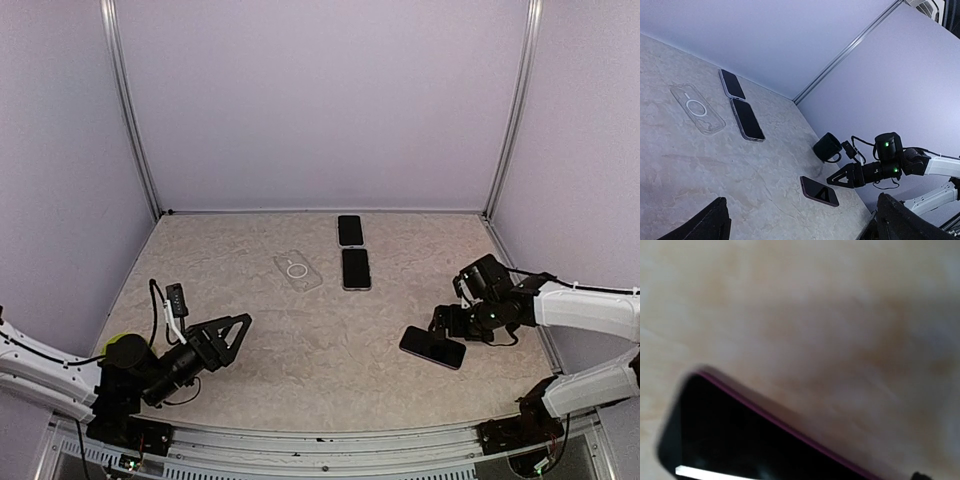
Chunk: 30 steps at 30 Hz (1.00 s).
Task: Put the phone into the phone case
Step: Move the phone to the center of the board.
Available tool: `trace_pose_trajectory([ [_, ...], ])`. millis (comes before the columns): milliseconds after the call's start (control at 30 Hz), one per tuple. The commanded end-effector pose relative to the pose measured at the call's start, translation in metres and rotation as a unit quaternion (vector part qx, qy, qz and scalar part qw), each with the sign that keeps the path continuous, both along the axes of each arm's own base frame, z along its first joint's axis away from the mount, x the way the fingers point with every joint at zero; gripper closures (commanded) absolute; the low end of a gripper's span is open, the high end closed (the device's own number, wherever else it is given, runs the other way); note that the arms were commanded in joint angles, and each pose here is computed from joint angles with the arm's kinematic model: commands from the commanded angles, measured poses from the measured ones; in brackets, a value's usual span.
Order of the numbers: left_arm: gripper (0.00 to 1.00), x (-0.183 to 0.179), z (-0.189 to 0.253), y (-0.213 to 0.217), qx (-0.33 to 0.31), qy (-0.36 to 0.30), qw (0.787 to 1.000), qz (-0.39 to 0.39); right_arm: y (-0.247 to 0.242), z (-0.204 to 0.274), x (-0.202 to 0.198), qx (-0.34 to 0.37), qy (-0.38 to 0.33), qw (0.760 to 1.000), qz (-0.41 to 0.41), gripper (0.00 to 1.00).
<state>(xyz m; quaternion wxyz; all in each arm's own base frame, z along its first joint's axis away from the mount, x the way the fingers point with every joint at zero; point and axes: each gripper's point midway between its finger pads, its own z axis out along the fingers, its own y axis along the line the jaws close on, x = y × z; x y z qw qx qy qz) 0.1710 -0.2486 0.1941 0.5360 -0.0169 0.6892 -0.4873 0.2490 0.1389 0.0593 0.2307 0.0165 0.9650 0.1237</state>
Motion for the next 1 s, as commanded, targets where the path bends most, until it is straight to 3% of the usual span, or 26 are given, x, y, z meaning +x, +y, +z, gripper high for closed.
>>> trace_pose_trajectory([
  [0,0.01,0.005,0.005,-0.007,0.024,-0.004,1.000,0.015,-0.017,-0.004,-0.012,-0.005,0.003,0.998,-0.059,0.04],
  [200,0.01,0.007,0.005,-0.012,0.029,-0.002,0.999,0.017,-0.034,-0.003,-0.023,-0.017,0.006,0.995,-0.095,0.04],
  [467,0.01,0.008,0.008,-0.011,0.029,-0.005,0.999,0.020,-0.029,-0.023,-0.042,0.017,0.037,0.995,-0.094,0.04],
  [967,0.01,0.016,0.004,0.001,0.033,0.012,0.998,0.060,0.017,-0.038,-0.040,0.047,0.053,0.997,-0.015,0.08],
])
